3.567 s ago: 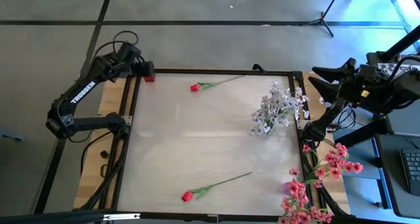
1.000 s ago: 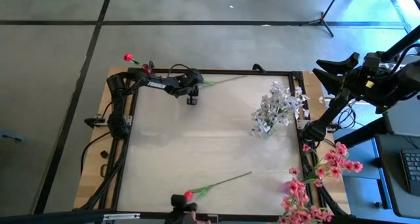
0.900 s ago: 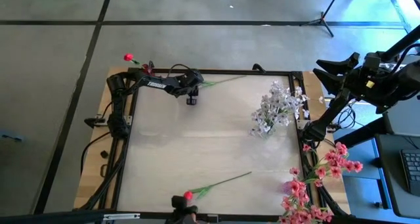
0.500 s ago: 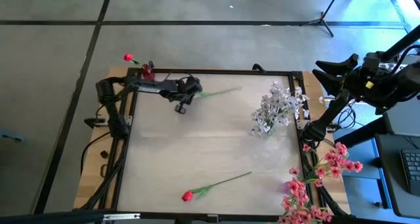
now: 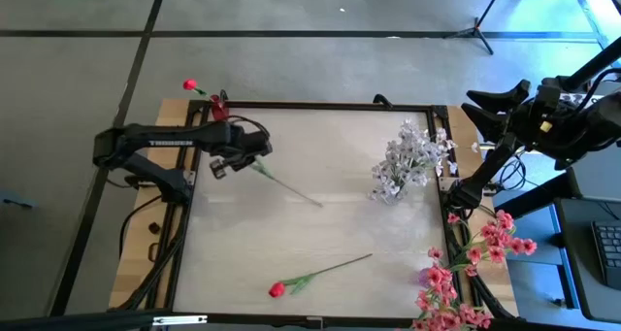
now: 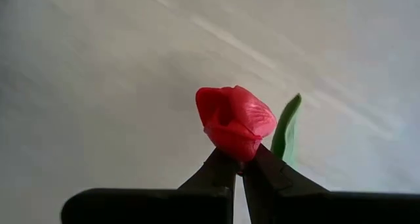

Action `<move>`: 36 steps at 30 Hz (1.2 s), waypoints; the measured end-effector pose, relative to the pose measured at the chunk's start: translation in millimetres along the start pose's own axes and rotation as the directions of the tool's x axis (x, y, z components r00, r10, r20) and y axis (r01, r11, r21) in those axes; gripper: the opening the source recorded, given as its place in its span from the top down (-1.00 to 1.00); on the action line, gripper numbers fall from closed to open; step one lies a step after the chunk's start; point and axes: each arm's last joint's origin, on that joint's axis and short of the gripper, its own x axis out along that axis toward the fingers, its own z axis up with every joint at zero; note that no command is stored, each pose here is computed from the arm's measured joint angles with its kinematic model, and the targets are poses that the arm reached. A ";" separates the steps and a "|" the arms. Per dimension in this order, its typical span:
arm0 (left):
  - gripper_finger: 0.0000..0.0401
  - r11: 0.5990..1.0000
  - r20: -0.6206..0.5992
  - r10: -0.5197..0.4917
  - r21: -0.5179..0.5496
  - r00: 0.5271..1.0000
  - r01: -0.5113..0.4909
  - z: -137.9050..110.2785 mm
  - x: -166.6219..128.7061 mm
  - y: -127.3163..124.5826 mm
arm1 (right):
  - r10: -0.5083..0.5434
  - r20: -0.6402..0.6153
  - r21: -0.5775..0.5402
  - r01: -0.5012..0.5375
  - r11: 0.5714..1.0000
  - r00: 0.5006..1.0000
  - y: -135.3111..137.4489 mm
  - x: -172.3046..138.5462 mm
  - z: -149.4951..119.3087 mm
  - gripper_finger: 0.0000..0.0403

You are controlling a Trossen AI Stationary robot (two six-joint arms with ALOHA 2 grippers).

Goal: Sort flowers into vase by color
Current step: Put the top red tulip into the red vase

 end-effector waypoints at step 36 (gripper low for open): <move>0.32 0.995 -0.122 -0.104 -0.003 0.987 0.105 12.2 70.4 9.9 | 0.080 -0.016 -0.075 -0.081 0.994 0.997 -0.7 -0.5 -5.0 0.13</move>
